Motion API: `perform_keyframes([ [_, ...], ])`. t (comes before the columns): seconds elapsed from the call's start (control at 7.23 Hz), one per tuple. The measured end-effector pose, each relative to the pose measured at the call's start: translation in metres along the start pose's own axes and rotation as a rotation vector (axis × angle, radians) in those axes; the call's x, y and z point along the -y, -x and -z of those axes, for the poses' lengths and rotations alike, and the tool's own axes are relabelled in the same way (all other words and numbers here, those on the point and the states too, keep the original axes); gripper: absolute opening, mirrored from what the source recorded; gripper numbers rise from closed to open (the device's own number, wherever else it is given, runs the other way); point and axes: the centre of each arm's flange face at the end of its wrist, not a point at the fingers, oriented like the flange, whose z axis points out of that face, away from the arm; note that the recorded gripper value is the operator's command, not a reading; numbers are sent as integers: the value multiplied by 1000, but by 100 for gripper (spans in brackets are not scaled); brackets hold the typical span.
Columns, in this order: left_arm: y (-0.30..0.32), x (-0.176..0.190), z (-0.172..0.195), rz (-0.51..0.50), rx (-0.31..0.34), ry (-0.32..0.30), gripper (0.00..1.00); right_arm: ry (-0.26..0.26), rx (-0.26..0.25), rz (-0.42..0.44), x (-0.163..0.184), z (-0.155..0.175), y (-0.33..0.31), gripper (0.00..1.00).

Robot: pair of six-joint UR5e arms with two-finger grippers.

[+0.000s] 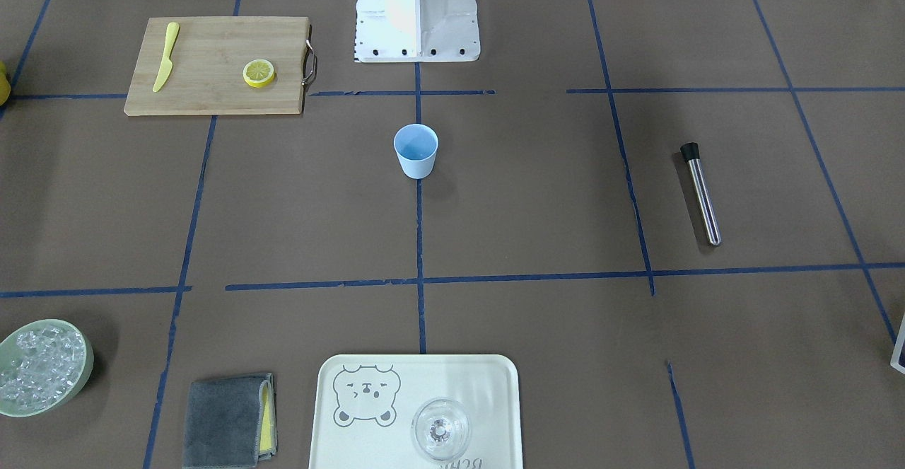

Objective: Squeeze lemon into cup
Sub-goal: 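Move the right gripper toward the lemon on the wooden cutting board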

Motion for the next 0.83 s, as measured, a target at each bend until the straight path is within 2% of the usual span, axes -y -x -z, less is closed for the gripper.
perform_keyframes([
  [0.28,-1,0,1,-1,-2,-1,100,-15,-10,-7,-4,2,93,100],
  [0.55,-2,1,2,-3,-3,-5,100,-22,-44,-66,-27,-15,203,100],
  [0.83,-3,1,3,-6,-3,-8,100,-27,-17,-117,-63,-28,287,100],
])
